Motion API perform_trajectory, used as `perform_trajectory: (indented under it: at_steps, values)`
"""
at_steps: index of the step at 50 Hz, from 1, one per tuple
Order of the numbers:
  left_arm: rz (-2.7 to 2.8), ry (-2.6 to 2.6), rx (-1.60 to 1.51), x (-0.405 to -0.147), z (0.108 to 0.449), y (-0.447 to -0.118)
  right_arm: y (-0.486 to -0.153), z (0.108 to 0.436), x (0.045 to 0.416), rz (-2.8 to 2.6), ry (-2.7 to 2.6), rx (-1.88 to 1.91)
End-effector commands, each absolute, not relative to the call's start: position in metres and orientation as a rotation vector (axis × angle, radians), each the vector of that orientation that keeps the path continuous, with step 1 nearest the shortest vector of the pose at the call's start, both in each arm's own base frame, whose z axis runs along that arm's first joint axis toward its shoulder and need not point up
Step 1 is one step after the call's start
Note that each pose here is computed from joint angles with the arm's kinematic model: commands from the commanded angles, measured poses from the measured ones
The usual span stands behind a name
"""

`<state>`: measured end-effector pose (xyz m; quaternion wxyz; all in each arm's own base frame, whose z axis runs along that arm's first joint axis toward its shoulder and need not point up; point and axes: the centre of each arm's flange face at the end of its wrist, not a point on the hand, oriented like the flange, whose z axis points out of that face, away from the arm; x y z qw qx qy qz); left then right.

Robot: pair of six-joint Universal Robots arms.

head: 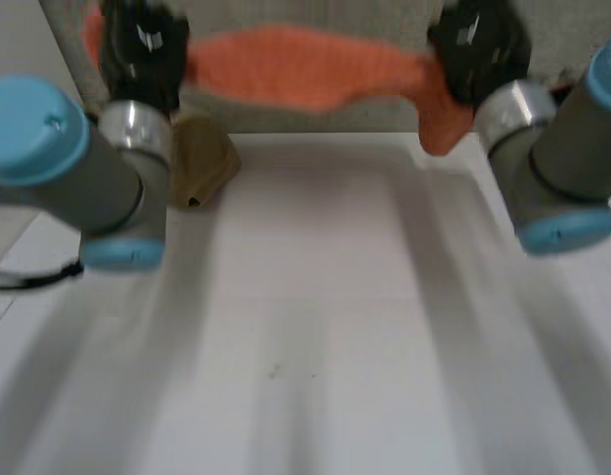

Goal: Fold the laundry.

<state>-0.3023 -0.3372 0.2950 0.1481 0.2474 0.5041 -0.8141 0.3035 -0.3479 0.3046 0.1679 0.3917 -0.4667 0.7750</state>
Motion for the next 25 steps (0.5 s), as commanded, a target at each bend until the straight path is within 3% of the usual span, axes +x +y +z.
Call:
perform_trajectory:
  at_steps: [1, 6, 11, 18, 25]
  values:
    - [-2.037, 1.906, 0.911, -0.285, 0.206, -0.297, -0.316, 0.213, 0.290, 1.880, -1.704, 1.443]
    - [-1.829, 2.140, 0.971, -0.275, 0.178, -0.277, -0.306, 0.172, 0.281, 1.733, -1.864, 1.515]
    - [-1.655, 2.313, 0.990, -0.269, 0.156, -0.265, -0.312, 0.163, 0.268, 1.751, -2.083, 1.354]
    - [-1.650, 2.323, 0.962, -0.264, 0.160, -0.266, -0.330, 0.159, 0.233, 1.806, -2.497, 0.872]
    - [-1.636, 2.332, 0.958, -0.260, 0.160, -0.261, -0.332, 0.153, 0.208, 1.781, -2.643, 0.641]
